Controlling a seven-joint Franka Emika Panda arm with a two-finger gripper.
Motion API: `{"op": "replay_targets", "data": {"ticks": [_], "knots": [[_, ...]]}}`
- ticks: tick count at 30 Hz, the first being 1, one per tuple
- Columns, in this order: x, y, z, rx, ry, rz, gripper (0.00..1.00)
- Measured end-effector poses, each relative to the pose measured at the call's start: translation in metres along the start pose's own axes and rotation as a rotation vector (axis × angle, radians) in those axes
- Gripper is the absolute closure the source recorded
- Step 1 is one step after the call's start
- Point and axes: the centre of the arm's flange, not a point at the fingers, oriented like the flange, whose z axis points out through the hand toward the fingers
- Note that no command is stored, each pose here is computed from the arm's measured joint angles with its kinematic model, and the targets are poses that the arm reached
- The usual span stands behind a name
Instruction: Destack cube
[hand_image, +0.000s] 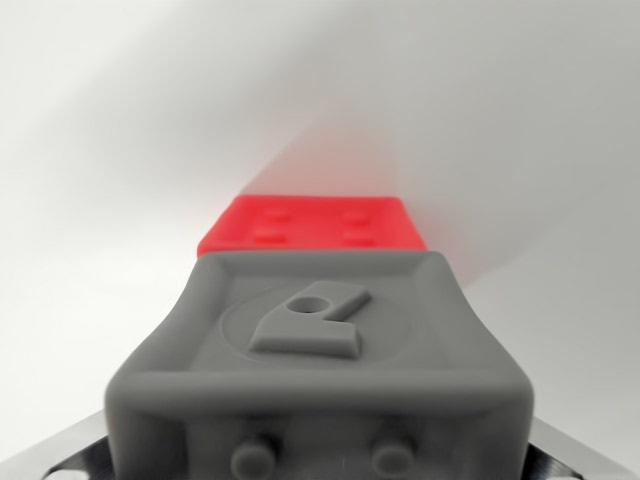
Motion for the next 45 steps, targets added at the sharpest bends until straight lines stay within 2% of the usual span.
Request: {"op": "replay_targets", "data": {"ticks": [11,14,23,27,33,45], "knots": [[0.0,-0.001,-0.019,0.0055,-0.0018,0.001,1.0],[0.001,-0.001,-0.024,0.0052,-0.0023,0.001,1.0],[0.001,-0.001,-0.052,0.0082,-0.0035,0.001,1.0],[0.0,-0.002,-0.063,0.0129,-0.0027,-0.003,1.0],[-0.007,-0.002,-0.061,0.0077,-0.0027,-0.04,1.0],[-0.021,-0.004,-0.062,0.0077,-0.0023,-0.118,1.0]]}}
